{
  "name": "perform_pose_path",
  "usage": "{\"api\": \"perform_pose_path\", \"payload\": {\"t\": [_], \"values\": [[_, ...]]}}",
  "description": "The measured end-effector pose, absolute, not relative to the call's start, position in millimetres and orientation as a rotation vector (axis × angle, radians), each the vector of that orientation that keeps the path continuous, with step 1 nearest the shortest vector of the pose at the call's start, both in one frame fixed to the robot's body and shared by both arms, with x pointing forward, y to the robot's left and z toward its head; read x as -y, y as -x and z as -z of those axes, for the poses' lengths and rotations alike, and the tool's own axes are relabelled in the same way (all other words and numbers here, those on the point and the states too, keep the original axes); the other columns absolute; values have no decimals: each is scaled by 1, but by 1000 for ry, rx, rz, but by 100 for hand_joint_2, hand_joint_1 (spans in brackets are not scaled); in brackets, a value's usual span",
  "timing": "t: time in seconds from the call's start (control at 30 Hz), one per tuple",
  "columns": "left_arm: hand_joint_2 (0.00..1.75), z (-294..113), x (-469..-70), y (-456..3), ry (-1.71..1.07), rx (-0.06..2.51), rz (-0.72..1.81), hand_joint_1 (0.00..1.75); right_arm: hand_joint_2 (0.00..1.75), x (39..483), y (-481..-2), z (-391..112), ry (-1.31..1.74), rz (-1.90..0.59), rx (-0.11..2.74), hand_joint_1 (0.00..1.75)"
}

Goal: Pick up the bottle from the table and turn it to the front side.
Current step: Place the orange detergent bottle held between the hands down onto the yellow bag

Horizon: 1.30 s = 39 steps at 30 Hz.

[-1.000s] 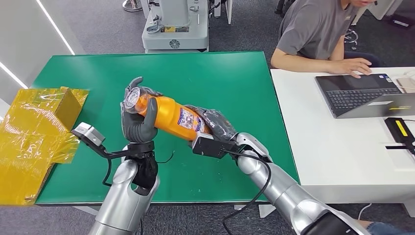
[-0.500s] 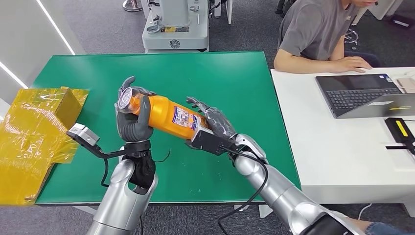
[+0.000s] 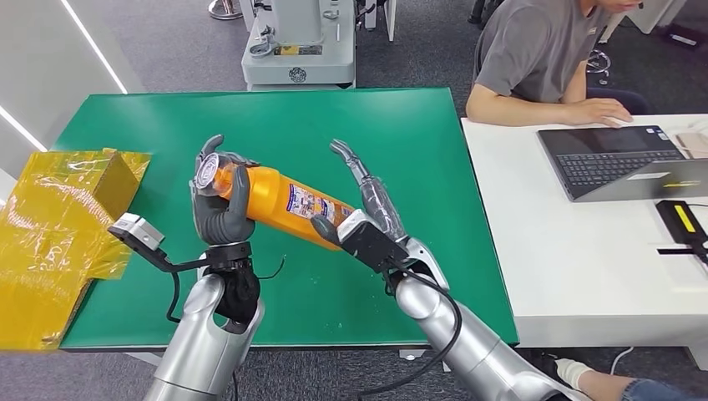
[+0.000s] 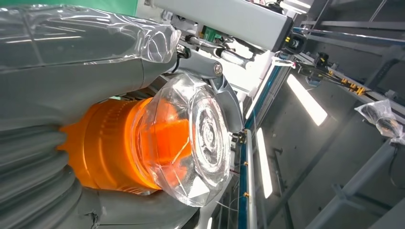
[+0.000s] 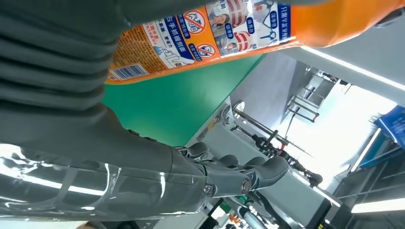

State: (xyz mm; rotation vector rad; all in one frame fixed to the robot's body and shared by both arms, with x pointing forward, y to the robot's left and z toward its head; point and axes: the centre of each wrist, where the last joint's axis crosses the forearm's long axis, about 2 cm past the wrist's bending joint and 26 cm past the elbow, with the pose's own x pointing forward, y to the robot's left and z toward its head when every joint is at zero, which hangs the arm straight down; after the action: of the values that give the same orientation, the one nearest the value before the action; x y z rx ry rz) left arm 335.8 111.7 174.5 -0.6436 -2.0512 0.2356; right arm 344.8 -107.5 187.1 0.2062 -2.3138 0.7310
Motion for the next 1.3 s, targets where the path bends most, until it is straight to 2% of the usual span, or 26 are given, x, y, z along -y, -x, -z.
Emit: {"api": "perform_pose_path", "payload": {"t": [0.5,0.7,0.9,1.1,1.3], "values": [[175,-174,-112,-336,634,2053,-243,175,0,108,-335,-190,-218,-673,2351,0],[175,-169,-117,-333,601,2050,-265,175,0,113,-321,-185,-170,-504,2414,0],[175,-170,-125,-330,548,2091,-276,175,0,121,-291,-164,-177,-247,2357,0],[175,-185,-163,-335,258,2205,-134,175,0,131,-256,-151,-131,-94,2372,0],[175,-195,-221,-347,-303,2266,143,175,0,135,-237,-157,-128,-61,2399,0]]}}
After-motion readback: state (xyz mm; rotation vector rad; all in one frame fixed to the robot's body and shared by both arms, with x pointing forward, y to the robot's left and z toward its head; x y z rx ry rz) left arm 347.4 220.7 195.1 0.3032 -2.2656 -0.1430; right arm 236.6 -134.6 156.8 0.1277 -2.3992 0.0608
